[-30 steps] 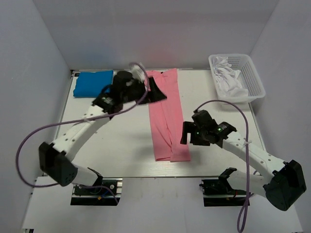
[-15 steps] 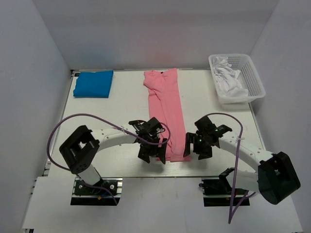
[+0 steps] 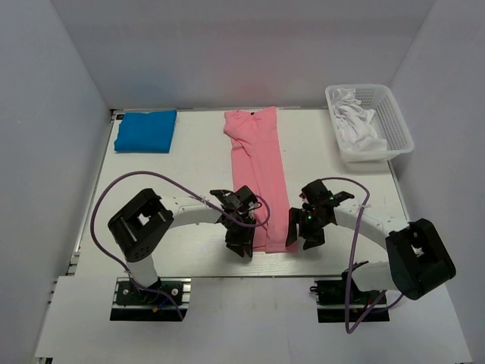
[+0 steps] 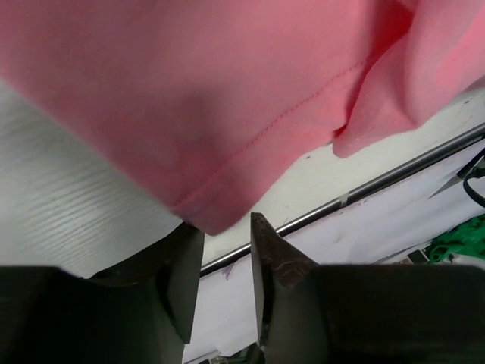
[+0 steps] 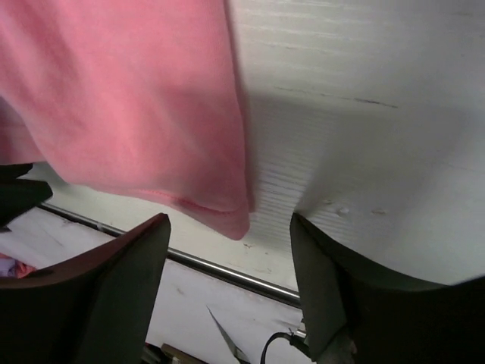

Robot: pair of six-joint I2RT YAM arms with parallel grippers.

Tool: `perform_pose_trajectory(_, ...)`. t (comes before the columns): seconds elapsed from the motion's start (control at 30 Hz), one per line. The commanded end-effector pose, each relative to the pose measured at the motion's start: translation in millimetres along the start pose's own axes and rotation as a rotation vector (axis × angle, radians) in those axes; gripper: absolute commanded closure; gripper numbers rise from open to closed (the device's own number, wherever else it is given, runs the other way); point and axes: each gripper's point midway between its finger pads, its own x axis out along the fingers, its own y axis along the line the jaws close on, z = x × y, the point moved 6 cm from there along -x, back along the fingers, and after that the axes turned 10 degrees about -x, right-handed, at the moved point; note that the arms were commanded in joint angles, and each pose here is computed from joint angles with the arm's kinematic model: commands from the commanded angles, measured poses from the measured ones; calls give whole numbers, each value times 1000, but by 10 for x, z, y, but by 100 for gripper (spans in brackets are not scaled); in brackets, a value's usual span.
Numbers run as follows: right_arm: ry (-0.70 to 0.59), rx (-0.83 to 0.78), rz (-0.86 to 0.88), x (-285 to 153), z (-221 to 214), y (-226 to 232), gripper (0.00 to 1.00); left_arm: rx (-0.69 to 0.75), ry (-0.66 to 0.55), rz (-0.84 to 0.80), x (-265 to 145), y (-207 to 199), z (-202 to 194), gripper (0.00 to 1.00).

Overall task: Fold and stack the t-shirts
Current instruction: Grab the bottom of the folded rectangular tshirt with both arms, then fold the folded rectangular tshirt in 1/3 of the way

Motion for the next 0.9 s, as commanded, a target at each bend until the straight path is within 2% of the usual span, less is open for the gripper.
perform_pose_trajectory(0.0, -5, -26, 56, 27, 78, 54, 32, 51, -79, 82, 125, 89, 159, 59)
perform_pose_trajectory(0.03, 0, -27, 68, 44, 77, 55, 34, 61, -84, 96, 133, 90, 187, 62)
perform_pose_trajectory(0.13, 32, -27, 76, 82, 60, 53, 54, 57, -83, 113, 151, 69, 226, 82)
perform_pose_trajectory(0.17, 36, -25, 75, 89, 54, 49, 60, 66, -82, 113, 150, 72, 226, 95)
perform_pose_trajectory(0.2, 37, -25, 79, 87, 54, 50, 73, 67, -89, 119, 151, 79, 235, 100)
perform_pose_trajectory(0.23, 36, -36, 93, 84, 57, 70, 82, 67, -89, 119, 151, 79, 235, 100)
perform_pose_trajectory(0.27, 33, -49, 100, 86, 61, 70, 96, 58, -90, 119, 152, 76, 234, 100)
perform_pose_trajectory(0.3, 23, -58, 111, 92, 90, 85, 100, 49, -103, 129, 153, 85, 248, 100)
perform_pose_trajectory(0.37, 2, -80, 138, 59, 172, 146, 100, 45, -112, 158, 122, 124, 241, 100)
perform_pose_trajectory(0.6, -197, -109, 74, -304, 780, 324, 100, -15, -388, 149, -454, -197, 673, 100)
perform_pose_trajectory(0.77, -253, -94, 33, -462, 1166, 384, 100, -89, -524, 181, -817, -253, 990, 100)
perform_pose_trajectory(0.8, -307, -105, 39, -601, 1332, 436, 100, -100, -537, 172, -867, -258, 1043, 100)
perform_pose_trajectory(0.87, -295, -102, 24, -575, 1427, 421, 100, -141, -575, 184, -977, -222, 1221, 100)
